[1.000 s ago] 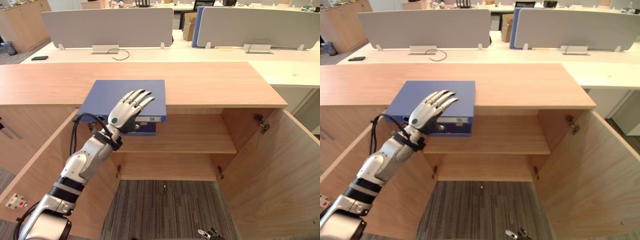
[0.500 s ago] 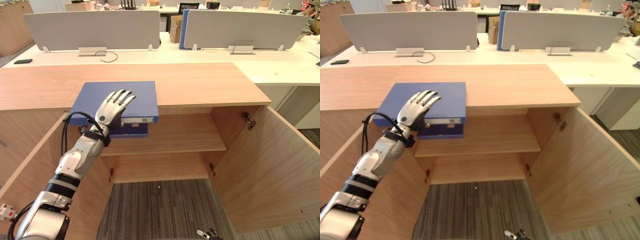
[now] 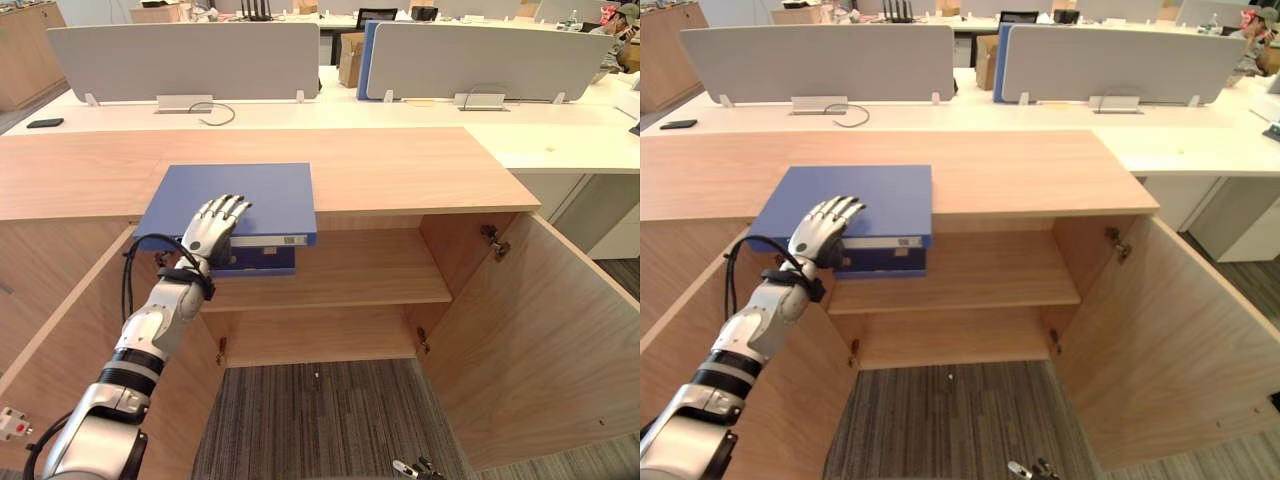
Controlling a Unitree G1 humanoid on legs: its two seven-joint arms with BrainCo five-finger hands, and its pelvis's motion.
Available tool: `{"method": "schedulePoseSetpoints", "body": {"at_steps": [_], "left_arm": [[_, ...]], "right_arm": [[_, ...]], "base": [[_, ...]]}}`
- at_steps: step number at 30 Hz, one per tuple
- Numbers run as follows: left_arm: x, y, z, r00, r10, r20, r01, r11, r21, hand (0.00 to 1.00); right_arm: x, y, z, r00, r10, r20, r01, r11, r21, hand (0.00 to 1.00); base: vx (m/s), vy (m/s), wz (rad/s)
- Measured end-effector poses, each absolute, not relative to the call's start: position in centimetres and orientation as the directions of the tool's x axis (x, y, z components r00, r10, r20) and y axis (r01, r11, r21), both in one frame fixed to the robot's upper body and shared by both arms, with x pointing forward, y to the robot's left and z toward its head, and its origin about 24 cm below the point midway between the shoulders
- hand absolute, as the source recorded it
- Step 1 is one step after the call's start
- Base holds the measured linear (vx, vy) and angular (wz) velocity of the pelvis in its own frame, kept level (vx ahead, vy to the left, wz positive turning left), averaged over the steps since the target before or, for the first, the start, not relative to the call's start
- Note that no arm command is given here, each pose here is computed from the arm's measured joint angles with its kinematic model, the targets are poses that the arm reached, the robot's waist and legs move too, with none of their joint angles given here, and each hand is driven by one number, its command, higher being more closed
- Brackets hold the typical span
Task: Walk over to the cabinet, pick up the folder, carry it to the office cabinet, place the folder inside the office cabinet, then close the office cabinet door
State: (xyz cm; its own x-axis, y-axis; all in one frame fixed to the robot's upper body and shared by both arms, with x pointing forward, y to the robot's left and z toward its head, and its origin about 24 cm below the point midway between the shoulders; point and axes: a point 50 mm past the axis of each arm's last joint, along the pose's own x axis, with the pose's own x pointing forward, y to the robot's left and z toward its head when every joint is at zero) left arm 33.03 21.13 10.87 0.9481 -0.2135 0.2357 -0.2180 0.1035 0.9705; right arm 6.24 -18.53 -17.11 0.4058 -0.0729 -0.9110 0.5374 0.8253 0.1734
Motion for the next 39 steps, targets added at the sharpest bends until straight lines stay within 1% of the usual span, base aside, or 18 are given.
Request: {"method": "schedulePoseSetpoints", "body": {"at_steps": [2, 3, 5, 10, 15, 16, 20, 25, 28, 30, 31, 32, 33, 34, 35, 39], "left_arm": [[33.1, 21.4, 10.3, 0.957, -0.196, 0.215, -0.199, 0.100, 0.975, 0.00], [33.2, 21.5, 10.3, 0.958, -0.193, 0.213, -0.197, 0.099, 0.975, 1.00], [33.7, 21.8, 10.4, 0.962, -0.176, 0.210, -0.199, 0.080, 0.977, 1.00], [34.9, 22.3, 11.8, 0.956, -0.146, 0.255, -0.255, 0.022, 0.967, 1.00], [35.2, 23.3, 12.4, 0.956, -0.144, 0.257, -0.270, -0.081, 0.959, 1.00], [35.3, 23.3, 12.4, 0.956, -0.146, 0.255, -0.270, -0.089, 0.959, 1.00], [35.4, 23.2, 12.8, 0.950, -0.212, 0.229, -0.268, -0.179, 0.946, 1.00], [35.3, 23.6, 12.9, 0.951, -0.225, 0.214, -0.263, -0.216, 0.940, 1.00], [35.4, 23.5, 13.1, 0.950, -0.221, 0.222, -0.268, -0.209, 0.941, 1.00], [35.1, 22.4, 13.8, 0.935, -0.206, 0.287, -0.314, -0.112, 0.943, 1.00], [34.4, 21.4, 14.5, 0.911, -0.190, 0.366, -0.373, -0.003, 0.928, 1.00], [32.7, 19.3, 15.4, 0.860, -0.172, 0.481, -0.449, 0.194, 0.872, 1.00], [30.6, 16.9, 16.3, 0.800, -0.174, 0.574, -0.489, 0.366, 0.792, 1.00], [29.5, 15.6, 16.7, 0.770, -0.181, 0.612, -0.492, 0.442, 0.750, 1.00], [27.3, 13.0, 17.4, 0.702, -0.202, 0.683, -0.460, 0.603, 0.651, 1.00], [24.7, 10.1, 18.8, 0.603, -0.218, 0.767, -0.362, 0.782, 0.507, 1.00]], "right_arm": [[6.2, -18.5, -17.1, 0.404, -0.072, -0.912, 0.537, 0.826, 0.172, 0.00], [6.2, -18.5, -17.1, 0.403, -0.072, -0.912, 0.535, 0.827, 0.171, 0.00], [6.1, -18.5, -17.1, 0.402, -0.069, -0.913, 0.517, 0.840, 0.164, 0.00], [6.2, -18.5, -17.1, 0.404, -0.066, -0.912, 0.499, 0.852, 0.159, 0.00], [6.4, -18.5, -17.1, 0.410, -0.067, -0.910, 0.496, 0.853, 0.161, 0.00], [6.4, -18.6, -17.1, 0.410, -0.068, -0.909, 0.496, 0.853, 0.160, 0.00], [6.3, -18.6, -17.1, 0.408, -0.072, -0.910, 0.507, 0.847, 0.160, 0.00], [6.1, -18.8, -17.1, 0.400, -0.077, -0.913, 0.513, 0.845, 0.154, 0.00], [5.8, -19.0, -17.2, 0.387, -0.084, -0.918, 0.518, 0.843, 0.142, 0.00], [5.6, -19.2, -17.2, 0.379, -0.093, -0.921, 0.523, 0.843, 0.130, 0.00], [5.5, -19.2, -17.2, 0.375, -0.096, -0.922, 0.524, 0.843, 0.125, 0.00], [5.0, -19.3, -17.3, 0.355, -0.101, -0.929, 0.532, 0.840, 0.111, 0.00], [4.7, -19.3, -17.4, 0.342, -0.109, -0.933, 0.541, 0.835, 0.101, 0.00], [4.5, -19.4, -17.4, 0.335, -0.115, -0.935, 0.552, 0.828, 0.096, 0.00], [4.1, -19.6, -17.4, 0.322, -0.127, -0.938, 0.574, 0.814, 0.087, 0.00], [3.7, -19.8, -17.4, 0.311, -0.131, -0.941, 0.575, 0.815, 0.076, 0.00]], "base": [[0.00, 0.000, 0.00], [-0.03, 0.007, -0.03], [-0.03, 0.008, -0.04], [-0.04, 0.011, -0.10], [-0.03, 0.006, -0.06], [-0.01, 0.001, -0.10], [0.00, -0.001, -0.09], [0.00, -0.001, -0.01], [0.00, 0.000, 0.00], [-0.02, 0.008, 0.04], [-0.01, 0.015, 0.06], [0.01, 0.028, 0.03], [0.00, 0.000, 0.00], [0.00, 0.000, 0.00], [0.00, 0.013, 0.05], [-0.03, 0.004, 0.02]]}}
